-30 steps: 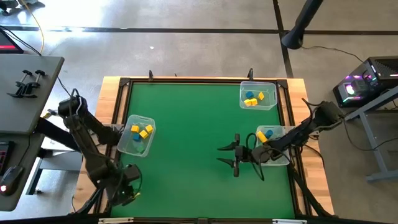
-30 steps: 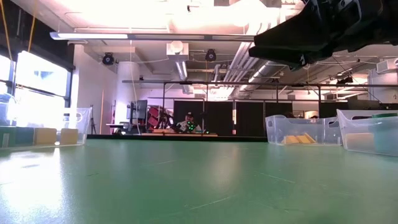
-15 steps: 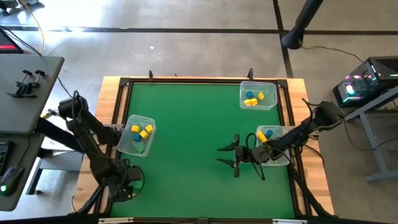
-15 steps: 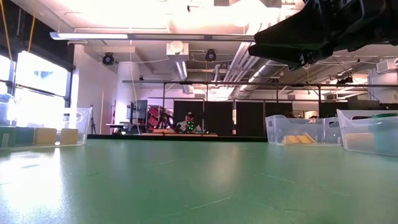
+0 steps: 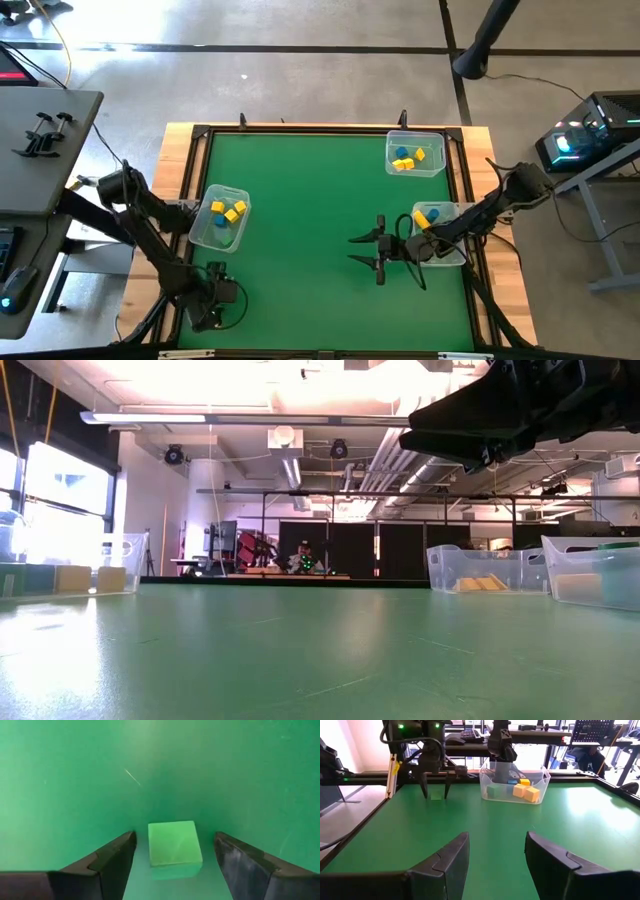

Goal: Sort blocks by size
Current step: Put the green triangle block into the top transparent bin

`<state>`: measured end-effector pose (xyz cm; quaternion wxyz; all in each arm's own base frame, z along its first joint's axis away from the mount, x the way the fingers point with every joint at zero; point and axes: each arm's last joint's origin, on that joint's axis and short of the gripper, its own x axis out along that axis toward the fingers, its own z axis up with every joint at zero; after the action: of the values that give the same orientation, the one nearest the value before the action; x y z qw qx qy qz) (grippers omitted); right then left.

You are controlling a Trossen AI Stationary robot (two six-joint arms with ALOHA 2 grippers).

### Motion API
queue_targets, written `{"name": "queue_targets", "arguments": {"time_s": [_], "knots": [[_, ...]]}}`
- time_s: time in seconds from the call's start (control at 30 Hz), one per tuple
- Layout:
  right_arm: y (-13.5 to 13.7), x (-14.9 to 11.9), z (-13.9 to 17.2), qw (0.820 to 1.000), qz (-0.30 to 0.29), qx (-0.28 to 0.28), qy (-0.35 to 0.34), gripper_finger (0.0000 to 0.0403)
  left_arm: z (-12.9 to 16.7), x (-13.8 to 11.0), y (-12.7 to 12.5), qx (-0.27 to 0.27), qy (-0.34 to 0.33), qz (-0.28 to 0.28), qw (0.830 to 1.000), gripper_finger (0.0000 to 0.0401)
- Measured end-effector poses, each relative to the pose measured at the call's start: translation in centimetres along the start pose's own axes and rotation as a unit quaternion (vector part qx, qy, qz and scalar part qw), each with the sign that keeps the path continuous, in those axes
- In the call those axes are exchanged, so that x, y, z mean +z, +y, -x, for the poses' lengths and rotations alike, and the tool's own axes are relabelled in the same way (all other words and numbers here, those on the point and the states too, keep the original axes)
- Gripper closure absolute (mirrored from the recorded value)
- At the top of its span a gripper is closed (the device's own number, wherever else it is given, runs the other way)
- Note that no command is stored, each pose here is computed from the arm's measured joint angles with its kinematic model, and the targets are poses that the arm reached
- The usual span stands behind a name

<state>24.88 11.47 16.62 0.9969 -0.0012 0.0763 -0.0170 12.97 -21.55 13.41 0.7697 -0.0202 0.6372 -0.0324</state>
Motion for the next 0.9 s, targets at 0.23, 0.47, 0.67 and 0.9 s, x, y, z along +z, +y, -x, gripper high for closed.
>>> {"name": "queue_targets", "arguments": {"time_s": [0.23, 0.47, 0.67, 0.9], "knots": [[0.0, 0.0, 0.0, 1.0, -0.004, 0.0, 0.0, 0.022, 0.7, 0.5, -0.6, 0.027, 0.036, -0.002, 0.999, 0.0148], [0.0, 0.0, 0.0, 1.0, -0.004, -0.001, 0.0, 0.022, 0.8, 0.7, -0.2, 0.023, 0.078, 0.011, 0.997, 0.0199], [0.0, 0.0, 0.0, 1.0, -0.004, -0.001, 0.0, 0.022, 0.7, 1.6, 0.3, 0.021, 0.075, 0.033, 0.996, 0.0263], [0.0, 0.0, 0.0, 1.0, -0.004, -0.001, 0.0, 0.022, 0.6, 2.4, 0.8, 0.027, 0.059, 0.049, 0.997, 0.0279]]}}
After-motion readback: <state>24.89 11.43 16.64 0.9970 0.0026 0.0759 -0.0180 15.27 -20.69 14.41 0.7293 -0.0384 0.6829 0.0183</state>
